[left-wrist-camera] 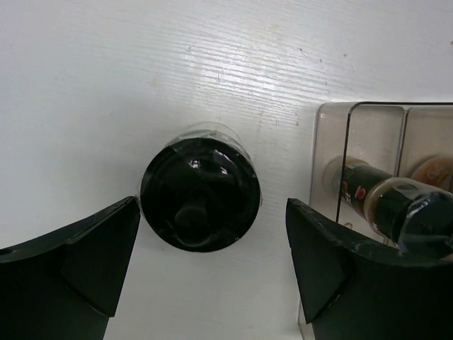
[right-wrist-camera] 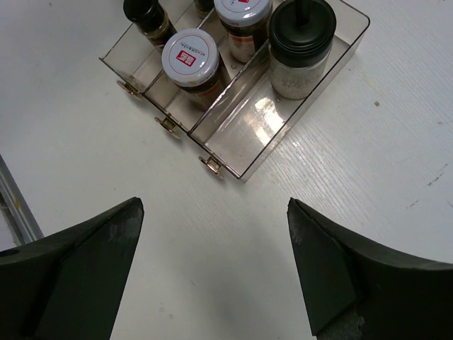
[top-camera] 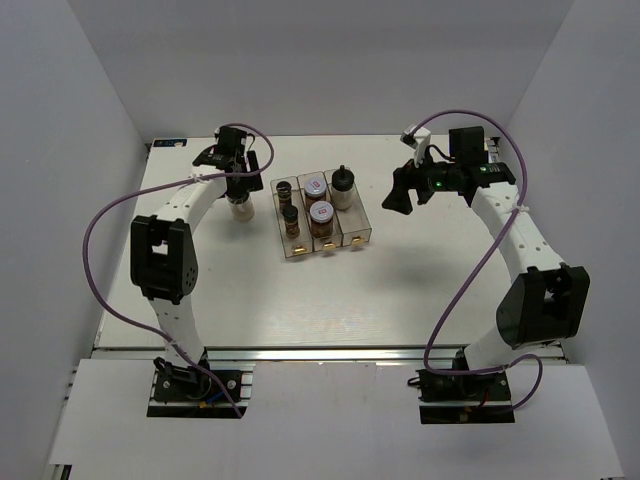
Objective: Organize the condiment bottles
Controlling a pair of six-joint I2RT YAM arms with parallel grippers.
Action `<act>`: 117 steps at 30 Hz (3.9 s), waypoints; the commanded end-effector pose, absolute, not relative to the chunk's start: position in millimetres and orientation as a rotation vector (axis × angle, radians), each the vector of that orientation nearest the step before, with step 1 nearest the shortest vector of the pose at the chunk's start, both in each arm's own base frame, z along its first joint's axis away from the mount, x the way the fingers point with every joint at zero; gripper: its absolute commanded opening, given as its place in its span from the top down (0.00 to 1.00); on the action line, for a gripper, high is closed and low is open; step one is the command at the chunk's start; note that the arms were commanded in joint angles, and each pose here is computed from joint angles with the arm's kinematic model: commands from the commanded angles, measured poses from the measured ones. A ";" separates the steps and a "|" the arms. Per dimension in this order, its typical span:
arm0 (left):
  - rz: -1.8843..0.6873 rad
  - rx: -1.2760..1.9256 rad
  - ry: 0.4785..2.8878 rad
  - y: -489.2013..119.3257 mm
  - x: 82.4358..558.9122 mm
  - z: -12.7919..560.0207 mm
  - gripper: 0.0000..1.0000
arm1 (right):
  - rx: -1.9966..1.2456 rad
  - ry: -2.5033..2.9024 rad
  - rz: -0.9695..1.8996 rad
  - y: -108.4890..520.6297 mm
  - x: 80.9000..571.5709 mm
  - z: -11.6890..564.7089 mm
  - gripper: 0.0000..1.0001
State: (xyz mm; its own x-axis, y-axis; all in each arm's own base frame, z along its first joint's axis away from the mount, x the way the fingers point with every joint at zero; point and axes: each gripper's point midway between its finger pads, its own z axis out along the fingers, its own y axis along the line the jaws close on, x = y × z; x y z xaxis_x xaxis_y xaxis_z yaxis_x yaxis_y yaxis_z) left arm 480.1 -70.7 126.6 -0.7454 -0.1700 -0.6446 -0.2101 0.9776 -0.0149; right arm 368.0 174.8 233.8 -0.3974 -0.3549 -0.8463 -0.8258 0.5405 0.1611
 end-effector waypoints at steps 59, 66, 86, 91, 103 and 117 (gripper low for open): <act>-0.542 0.017 2.214 -229.8 362.1 312.0 1.00 | -0.866 1.963 0.695 165.9 359.3 246.7 0.87; -0.603 0.149 2.205 -296.3 382.7 314.9 1.00 | -0.822 1.976 0.677 156.0 356.1 241.1 0.88; -0.575 0.273 2.268 -366.2 429.6 238.9 1.00 | -0.754 2.005 0.653 139.9 352.9 227.2 0.88; -0.509 0.310 2.289 -368.0 431.2 218.5 1.00 | -0.751 2.013 0.658 139.4 354.1 223.5 0.89; -0.380 0.372 2.327 -370.5 436.2 177.9 1.00 | -0.749 2.025 0.655 138.5 354.3 218.6 0.89; -0.323 0.415 2.381 -370.9 437.4 141.6 0.72 | -0.746 2.035 0.657 136.4 353.1 213.6 0.86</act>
